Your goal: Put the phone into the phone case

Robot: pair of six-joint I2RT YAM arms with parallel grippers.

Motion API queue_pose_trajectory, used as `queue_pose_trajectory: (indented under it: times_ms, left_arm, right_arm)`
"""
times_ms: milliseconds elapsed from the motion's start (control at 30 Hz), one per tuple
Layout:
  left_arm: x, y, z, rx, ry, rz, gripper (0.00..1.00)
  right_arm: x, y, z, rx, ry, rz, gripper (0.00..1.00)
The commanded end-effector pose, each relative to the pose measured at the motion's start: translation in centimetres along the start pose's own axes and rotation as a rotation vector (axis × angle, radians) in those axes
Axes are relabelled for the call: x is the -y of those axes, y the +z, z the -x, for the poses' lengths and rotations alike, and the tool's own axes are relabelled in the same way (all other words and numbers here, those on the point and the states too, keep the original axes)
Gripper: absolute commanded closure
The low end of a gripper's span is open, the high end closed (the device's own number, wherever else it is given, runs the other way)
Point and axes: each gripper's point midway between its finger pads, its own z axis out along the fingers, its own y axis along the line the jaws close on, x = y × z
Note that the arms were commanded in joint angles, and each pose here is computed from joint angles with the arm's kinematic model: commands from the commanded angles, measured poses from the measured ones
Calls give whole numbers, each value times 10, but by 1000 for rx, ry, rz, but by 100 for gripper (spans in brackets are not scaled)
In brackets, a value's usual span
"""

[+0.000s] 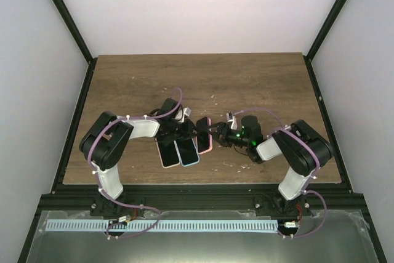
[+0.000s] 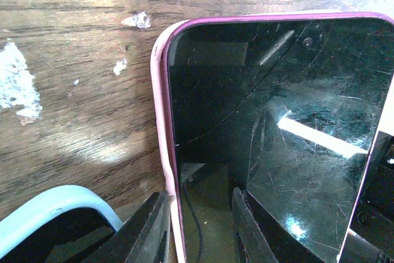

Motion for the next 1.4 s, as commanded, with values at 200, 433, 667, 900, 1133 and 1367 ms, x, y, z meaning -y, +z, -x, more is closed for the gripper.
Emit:
queue_pose_trajectory:
  times_ms: [200,433,667,900,1133,1367]
  left_arm:
    - [6,2,-3,2,41,-23,69]
    - [9,0,-1,9,36,-34,68]
    - [25,-14,7,36,43,-64,68]
    - [62,-58,28,123,81,-125,59]
    - [88,-113,31,195,124,-178,40]
    - [122,-158,21,229,225,-282,23]
  right_arm:
    - [-12,14,-9,-102,-89,-11,52]
    - [-1,14,-4,-80,-126,-93,74]
    - [2,10,-1,-65,-191,-135,85]
    - [-23,-1,9,-9,-274,-104,86]
    - [-70,-20,6,18,-372,15,87]
    - [-124,-47,-6,31,-514,153,87]
